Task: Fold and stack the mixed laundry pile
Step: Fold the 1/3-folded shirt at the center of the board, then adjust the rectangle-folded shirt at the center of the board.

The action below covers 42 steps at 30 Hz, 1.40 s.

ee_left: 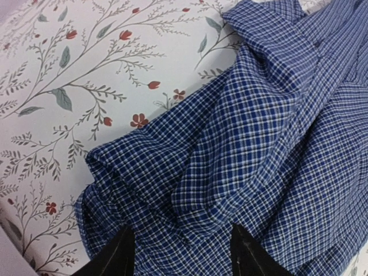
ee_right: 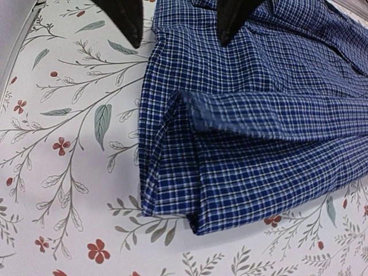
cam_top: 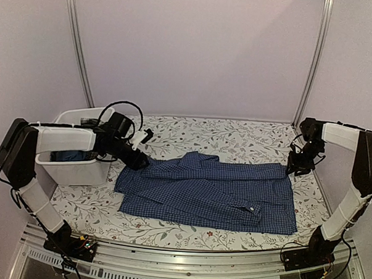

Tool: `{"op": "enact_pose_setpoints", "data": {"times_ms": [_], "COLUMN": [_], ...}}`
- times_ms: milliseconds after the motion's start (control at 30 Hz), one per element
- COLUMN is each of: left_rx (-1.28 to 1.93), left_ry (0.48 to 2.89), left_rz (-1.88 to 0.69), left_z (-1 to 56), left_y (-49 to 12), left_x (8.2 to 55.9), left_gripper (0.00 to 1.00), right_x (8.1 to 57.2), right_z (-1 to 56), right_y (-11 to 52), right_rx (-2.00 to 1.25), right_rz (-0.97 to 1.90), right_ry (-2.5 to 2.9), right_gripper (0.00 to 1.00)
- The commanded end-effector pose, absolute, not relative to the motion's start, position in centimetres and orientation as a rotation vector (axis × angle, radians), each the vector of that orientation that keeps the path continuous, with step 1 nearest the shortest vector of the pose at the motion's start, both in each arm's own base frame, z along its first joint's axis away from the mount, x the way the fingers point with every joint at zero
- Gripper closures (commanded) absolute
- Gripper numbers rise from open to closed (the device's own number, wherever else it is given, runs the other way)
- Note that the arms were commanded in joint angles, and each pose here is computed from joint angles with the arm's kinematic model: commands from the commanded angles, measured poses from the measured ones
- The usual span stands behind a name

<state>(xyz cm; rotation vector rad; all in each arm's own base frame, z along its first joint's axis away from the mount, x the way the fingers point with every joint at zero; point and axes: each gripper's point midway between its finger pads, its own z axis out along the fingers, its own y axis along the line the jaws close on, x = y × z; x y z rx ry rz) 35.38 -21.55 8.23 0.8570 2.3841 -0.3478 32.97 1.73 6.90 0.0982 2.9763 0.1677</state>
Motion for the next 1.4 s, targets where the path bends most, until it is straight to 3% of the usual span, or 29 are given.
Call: {"op": "enact_pose_setpoints", "data": {"times_ms": [0,100,267,467,667,1067,1367], "left_rx": [0.764,0.672,0.475,0.322,0.166,0.070,0.087], "left_ry": [2.394,2.369,2.423,2.576,2.671,2.804,2.815], "left_rz": [-0.292,-0.331,-0.487,-0.660,-0.811,-0.817,-0.837], "left_z": [9.2,10.6,11.4,9.1,7.2,3.0,2.5], "left_y": [-19.5,-18.9,-18.3,-19.8,-20.8,-20.8,-21.6], "left_x": [36.0,37.2,39.4,39.6,38.2,37.4,38.2], "left_gripper": [0.40,0.37,0.37,0.46,0.49,0.51,0.63], "right_x": [33.1,33.5,35.2,36.2,35.2,33.7,33.4], "right_z": [9.7,11.5,12.8,8.9,6.3,4.3,4.3], "right_y": [2.5,3.9,4.2,5.8,5.4,4.8,4.6], "right_rx": [0.117,0.068,0.048,0.064,0.074,0.092,0.090], "right_rz": [0.247,0.361,0.387,0.535,0.510,0.453,0.433], "right_ry": [2.965,2.919,2.823,2.883,2.952,3.017,3.020], "right_gripper": [0.43,0.31,0.27,0.36,0.36,0.37,0.44]}}
